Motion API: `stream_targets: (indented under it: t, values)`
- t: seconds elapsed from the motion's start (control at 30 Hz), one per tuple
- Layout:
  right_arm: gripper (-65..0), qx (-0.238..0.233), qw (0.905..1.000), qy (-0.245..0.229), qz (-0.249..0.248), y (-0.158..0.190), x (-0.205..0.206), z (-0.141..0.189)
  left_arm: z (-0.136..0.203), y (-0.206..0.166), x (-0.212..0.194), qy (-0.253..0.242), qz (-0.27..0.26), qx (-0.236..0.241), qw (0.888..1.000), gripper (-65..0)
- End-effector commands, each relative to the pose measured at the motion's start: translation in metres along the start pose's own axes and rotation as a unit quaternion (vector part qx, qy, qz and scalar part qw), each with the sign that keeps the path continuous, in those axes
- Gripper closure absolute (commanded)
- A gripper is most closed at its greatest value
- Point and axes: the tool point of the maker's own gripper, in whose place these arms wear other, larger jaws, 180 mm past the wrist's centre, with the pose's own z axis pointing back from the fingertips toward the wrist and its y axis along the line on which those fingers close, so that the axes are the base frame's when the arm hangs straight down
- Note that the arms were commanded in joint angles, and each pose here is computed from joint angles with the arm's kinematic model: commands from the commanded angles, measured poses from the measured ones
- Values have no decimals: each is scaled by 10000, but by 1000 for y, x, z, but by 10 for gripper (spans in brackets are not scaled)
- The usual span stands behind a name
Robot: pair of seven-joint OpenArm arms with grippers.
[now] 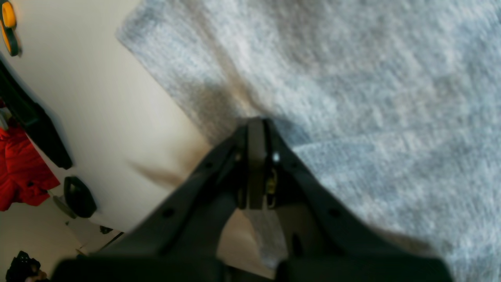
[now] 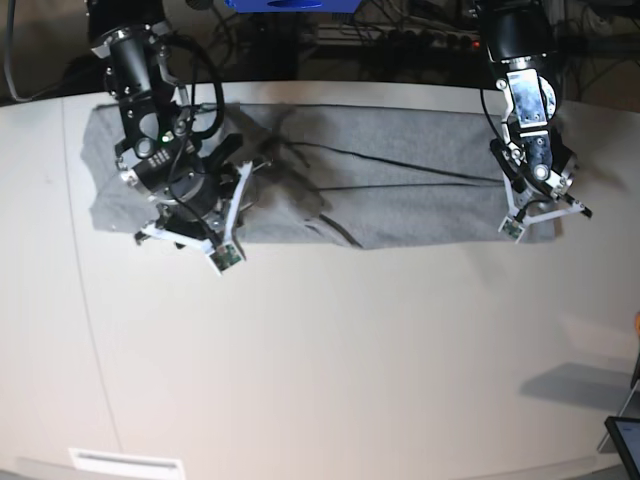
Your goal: Fold the T-shirt properly
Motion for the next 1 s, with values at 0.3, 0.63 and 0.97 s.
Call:
stream_targets:
  t: [0.3,0.63,0.97]
  values:
    - [-9,-148,9991,333,-210,-15,-28,-5,4,5,-2,63,-39,55,10000,0]
    - [-9,169,9974,572,-404,12,-44,-14,4,5,-2,50,-35,60,10000,0]
    - [-9,739,9936,514,-688,39,-45,-11,4,3,-1,44,-55,43,10000,0]
